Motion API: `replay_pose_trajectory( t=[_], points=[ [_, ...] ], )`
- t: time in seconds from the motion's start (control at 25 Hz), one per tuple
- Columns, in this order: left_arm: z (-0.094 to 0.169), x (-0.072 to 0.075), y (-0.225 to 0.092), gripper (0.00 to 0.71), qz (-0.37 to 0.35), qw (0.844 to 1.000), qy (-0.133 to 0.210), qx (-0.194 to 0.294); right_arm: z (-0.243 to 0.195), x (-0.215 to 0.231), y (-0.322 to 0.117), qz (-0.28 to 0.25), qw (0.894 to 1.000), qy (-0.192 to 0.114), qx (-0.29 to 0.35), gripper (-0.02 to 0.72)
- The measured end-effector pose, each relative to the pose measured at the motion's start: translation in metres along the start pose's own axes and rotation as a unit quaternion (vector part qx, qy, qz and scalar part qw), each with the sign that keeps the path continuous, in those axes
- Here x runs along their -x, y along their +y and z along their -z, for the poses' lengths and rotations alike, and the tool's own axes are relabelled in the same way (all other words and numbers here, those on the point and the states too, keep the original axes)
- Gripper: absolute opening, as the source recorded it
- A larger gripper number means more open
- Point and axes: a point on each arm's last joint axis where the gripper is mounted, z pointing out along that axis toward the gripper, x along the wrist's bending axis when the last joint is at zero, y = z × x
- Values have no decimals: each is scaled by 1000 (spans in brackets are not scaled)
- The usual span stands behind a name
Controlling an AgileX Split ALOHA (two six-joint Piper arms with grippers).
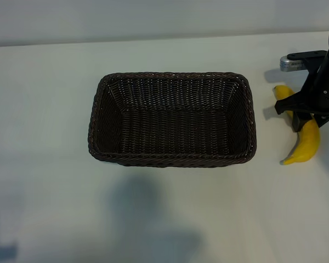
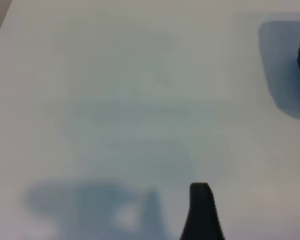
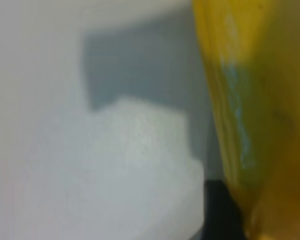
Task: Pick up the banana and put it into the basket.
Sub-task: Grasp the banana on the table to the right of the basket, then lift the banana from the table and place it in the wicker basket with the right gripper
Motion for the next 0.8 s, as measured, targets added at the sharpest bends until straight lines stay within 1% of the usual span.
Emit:
replay_pose_trajectory(
  t=[0.04,0.16,0.2,0.24,0.36,0.4,0.44,0.48,0.52,0.64,0.68,0.8],
  points=[
    [0,1,0,548,2,1000,-5,0,1,0,0,0,1000,0,-1,426],
    [0,0,0,548,0,1000,0,0,12,-1,-2,1,1000,0,3,426],
    [0,1,0,548,2,1000,-5,0,19,-1,-3,1,1000,0,10,426],
    [0,0,0,548,0,1000,0,0,27,-2,-4,2,1000,0,18,426],
    [0,1,0,548,2,1000,-5,0,50,-3,-8,3,999,0,32,426],
    [0,0,0,548,0,1000,0,0,58,-4,-10,4,999,0,33,426],
    [0,1,0,548,2,1000,-5,0,67,-4,-11,5,999,1,34,426],
    [0,0,0,548,0,1000,0,0,74,-5,-10,6,999,1,35,426],
    [0,1,0,548,2,1000,-5,0,82,-5,-10,8,999,2,32,426],
    [0,0,0,548,0,1000,0,0,102,-6,-7,13,1000,3,28,426],
    [0,1,0,548,2,1000,-5,0,106,-7,-6,14,1000,4,23,426],
    [0,0,0,548,1,1000,0,0,115,-10,-4,27,999,5,20,426]
  ],
)
